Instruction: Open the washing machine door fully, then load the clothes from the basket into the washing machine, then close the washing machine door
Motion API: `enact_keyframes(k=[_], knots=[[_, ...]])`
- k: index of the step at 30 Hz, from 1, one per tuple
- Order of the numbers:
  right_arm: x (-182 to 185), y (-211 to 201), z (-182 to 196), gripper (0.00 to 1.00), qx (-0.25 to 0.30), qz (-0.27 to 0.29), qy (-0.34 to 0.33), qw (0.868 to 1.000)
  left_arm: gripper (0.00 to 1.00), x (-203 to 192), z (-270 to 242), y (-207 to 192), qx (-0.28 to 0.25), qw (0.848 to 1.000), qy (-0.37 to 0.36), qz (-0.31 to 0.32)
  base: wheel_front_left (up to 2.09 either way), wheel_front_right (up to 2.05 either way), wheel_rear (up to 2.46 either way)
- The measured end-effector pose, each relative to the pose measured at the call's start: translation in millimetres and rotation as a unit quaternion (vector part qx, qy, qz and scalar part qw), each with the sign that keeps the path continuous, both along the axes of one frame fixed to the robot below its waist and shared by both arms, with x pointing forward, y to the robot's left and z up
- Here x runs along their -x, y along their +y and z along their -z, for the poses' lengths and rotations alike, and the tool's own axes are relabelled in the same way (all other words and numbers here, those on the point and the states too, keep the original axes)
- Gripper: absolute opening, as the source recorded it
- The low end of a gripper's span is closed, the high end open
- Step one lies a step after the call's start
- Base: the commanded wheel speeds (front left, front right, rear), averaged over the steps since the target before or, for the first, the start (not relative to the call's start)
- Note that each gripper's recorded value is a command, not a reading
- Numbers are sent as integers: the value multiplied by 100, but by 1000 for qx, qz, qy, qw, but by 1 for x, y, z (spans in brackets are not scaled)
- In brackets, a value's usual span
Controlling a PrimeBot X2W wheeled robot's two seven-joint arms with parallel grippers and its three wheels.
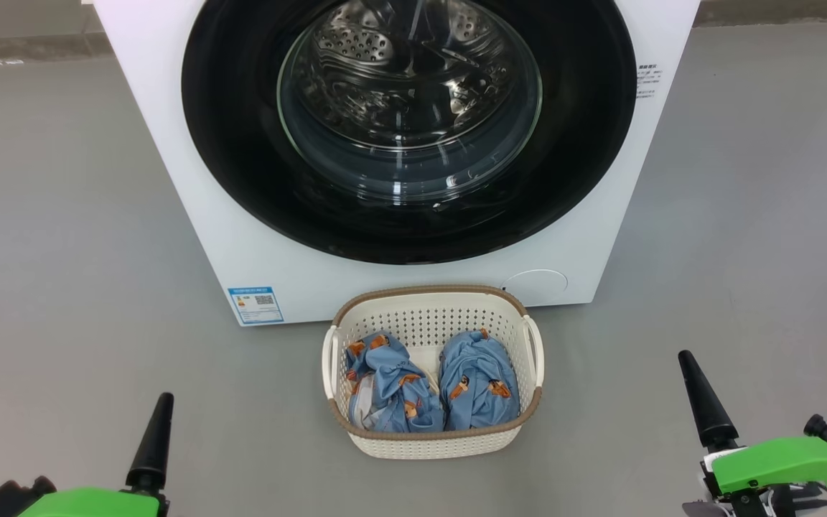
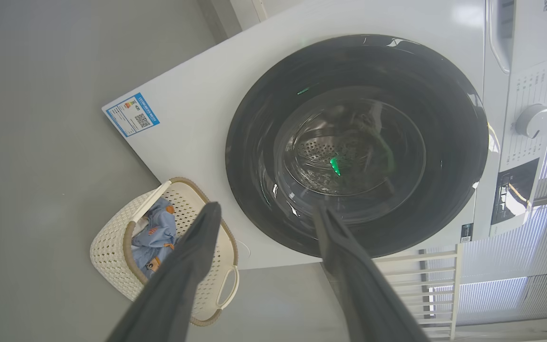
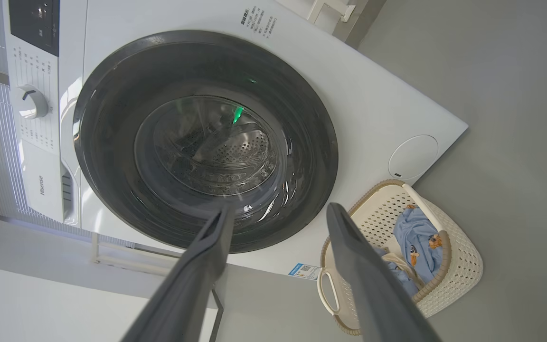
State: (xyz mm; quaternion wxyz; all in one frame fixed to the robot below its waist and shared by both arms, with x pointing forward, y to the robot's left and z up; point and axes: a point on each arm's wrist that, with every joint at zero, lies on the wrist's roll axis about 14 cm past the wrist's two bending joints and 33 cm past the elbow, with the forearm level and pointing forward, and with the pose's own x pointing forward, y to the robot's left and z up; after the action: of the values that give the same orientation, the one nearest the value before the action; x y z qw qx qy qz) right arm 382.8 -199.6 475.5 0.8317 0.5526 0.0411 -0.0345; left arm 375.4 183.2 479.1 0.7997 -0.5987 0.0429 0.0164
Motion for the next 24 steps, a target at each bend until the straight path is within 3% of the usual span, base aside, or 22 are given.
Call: enact_keyframes(k=[17, 24], knots=[[-5, 0, -14, 100, 151, -22, -22, 988, 100, -6, -16, -2, -143, 989, -32, 24, 0, 0, 0], [-8, 1, -22, 100, 189, -24, -35, 981, 100, -6, -22, -1, -187, 981, -45, 26, 0, 0, 0]])
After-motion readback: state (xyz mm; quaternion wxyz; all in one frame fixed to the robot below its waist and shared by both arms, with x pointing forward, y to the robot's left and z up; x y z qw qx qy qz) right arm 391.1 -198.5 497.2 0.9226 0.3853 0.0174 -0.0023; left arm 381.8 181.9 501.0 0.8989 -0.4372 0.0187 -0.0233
